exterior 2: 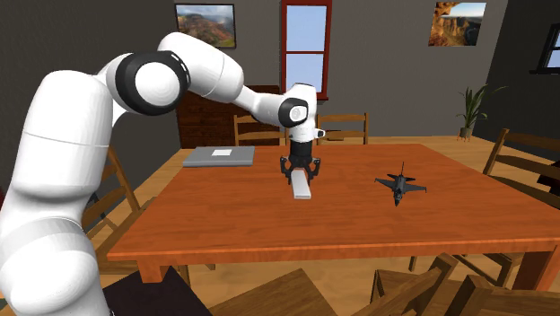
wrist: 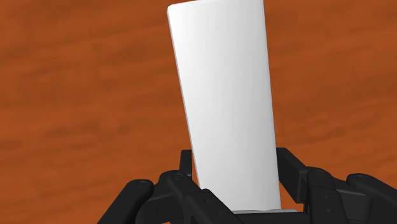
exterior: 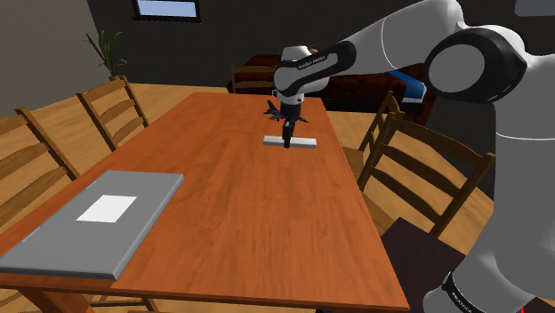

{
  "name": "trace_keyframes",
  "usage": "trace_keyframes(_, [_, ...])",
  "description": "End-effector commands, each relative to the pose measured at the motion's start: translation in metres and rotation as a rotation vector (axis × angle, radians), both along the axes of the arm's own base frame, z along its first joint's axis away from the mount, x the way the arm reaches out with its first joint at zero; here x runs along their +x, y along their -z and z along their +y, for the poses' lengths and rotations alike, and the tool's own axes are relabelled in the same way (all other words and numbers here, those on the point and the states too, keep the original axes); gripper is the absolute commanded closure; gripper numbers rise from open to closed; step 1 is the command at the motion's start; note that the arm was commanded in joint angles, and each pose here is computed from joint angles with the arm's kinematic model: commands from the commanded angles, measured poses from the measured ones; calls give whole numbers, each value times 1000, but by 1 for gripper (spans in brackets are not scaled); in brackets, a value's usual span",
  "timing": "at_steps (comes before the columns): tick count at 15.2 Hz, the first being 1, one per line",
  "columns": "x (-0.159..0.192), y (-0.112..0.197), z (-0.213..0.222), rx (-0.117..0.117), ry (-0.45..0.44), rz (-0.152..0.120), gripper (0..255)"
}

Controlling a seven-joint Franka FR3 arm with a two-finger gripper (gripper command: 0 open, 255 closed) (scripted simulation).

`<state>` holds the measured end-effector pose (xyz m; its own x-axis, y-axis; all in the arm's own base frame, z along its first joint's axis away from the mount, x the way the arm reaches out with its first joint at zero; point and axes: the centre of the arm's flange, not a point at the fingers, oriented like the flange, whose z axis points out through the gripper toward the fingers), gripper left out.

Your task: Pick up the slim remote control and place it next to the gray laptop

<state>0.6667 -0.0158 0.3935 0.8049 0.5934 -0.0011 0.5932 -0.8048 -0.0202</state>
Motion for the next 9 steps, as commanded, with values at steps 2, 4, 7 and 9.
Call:
trace_keyframes(2, [0, -17, 0, 0, 0, 0, 255])
trace_keyframes(4, [0, -27, 0, 0, 0, 0, 255])
trace_keyframes(7, [0, -39, 0, 0, 0, 0, 255])
trace_keyframes(9, [-7, -39, 26, 0, 0, 0, 255])
